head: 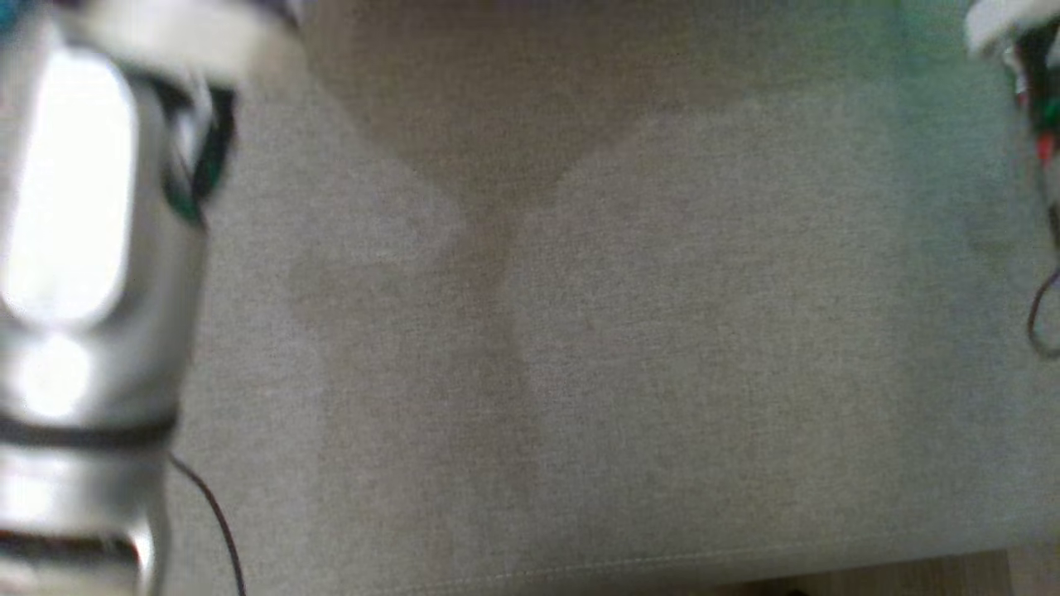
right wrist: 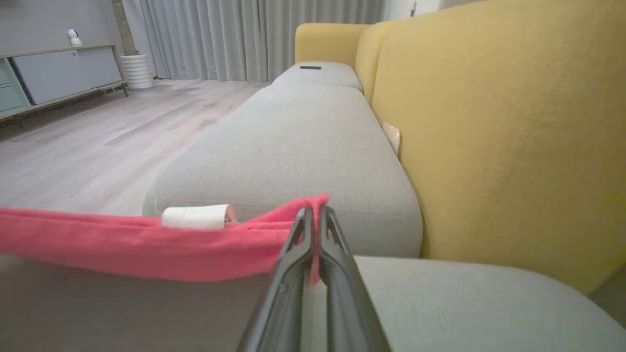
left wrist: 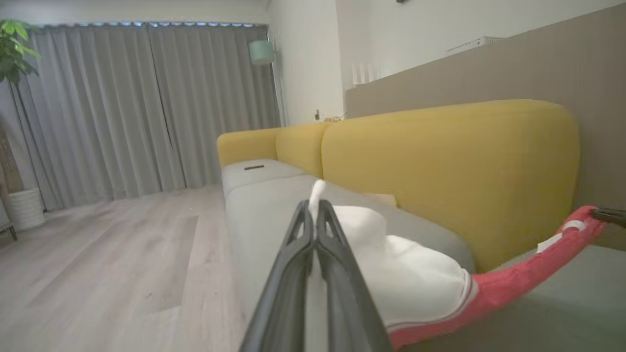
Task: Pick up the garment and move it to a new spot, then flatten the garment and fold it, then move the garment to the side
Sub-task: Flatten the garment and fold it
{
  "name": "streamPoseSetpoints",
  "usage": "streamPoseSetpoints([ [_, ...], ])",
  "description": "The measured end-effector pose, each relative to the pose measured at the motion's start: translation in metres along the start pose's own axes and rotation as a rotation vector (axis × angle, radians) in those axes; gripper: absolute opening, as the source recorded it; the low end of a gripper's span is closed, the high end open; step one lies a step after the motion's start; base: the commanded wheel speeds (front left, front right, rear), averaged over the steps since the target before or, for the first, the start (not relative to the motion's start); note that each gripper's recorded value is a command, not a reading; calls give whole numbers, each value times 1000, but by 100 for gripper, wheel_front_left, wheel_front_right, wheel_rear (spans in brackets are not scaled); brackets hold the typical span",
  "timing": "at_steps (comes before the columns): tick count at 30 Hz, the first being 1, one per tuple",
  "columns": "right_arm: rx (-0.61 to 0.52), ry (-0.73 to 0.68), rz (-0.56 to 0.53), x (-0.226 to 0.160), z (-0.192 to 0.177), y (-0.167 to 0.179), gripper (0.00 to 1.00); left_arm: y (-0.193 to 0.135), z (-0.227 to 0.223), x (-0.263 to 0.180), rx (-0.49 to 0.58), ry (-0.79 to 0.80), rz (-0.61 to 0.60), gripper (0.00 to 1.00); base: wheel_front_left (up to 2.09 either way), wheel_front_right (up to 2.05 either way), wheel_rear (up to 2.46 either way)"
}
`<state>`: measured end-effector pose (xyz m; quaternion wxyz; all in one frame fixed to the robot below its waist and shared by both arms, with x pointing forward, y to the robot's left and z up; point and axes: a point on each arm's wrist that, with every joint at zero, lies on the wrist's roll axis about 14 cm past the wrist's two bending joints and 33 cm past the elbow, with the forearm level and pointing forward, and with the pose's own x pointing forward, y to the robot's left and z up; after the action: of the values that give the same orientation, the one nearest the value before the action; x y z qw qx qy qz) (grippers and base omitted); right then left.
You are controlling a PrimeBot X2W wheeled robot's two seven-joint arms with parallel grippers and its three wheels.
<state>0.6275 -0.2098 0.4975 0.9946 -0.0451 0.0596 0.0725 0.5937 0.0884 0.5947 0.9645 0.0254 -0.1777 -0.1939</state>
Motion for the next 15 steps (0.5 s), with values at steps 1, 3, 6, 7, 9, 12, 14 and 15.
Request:
streamPoseSetpoints([
  [1,10,8,-3,-7,-7,0,0,-5,-3,-12,-23,11,3,0,0,0,0],
  [3,30,23,-8,-24,-19,0,0,-9,-8,-38,-68,36,31,0,0,0,0],
  [6,58,51,-13,-50,-34,2,0,-16,-8,-77,-100,66,61,0,0,0,0],
  [7,67,61,-16,-60,-39,1,0,-18,-8,-89,-106,77,71,0,0,0,0],
  [9,83,85,-22,-80,-50,2,0,-28,-7,-113,-110,103,67,0,0,0,0],
  [12,94,106,-28,-108,-60,2,0,-45,-8,-145,-132,150,64,0,0,0,0],
  [14,104,117,-32,-123,-63,3,0,-53,-6,-163,-138,173,60,0,0,0,0],
  [15,109,118,-29,-130,-64,4,0,-56,-5,-170,-139,180,61,0,0,0,0],
])
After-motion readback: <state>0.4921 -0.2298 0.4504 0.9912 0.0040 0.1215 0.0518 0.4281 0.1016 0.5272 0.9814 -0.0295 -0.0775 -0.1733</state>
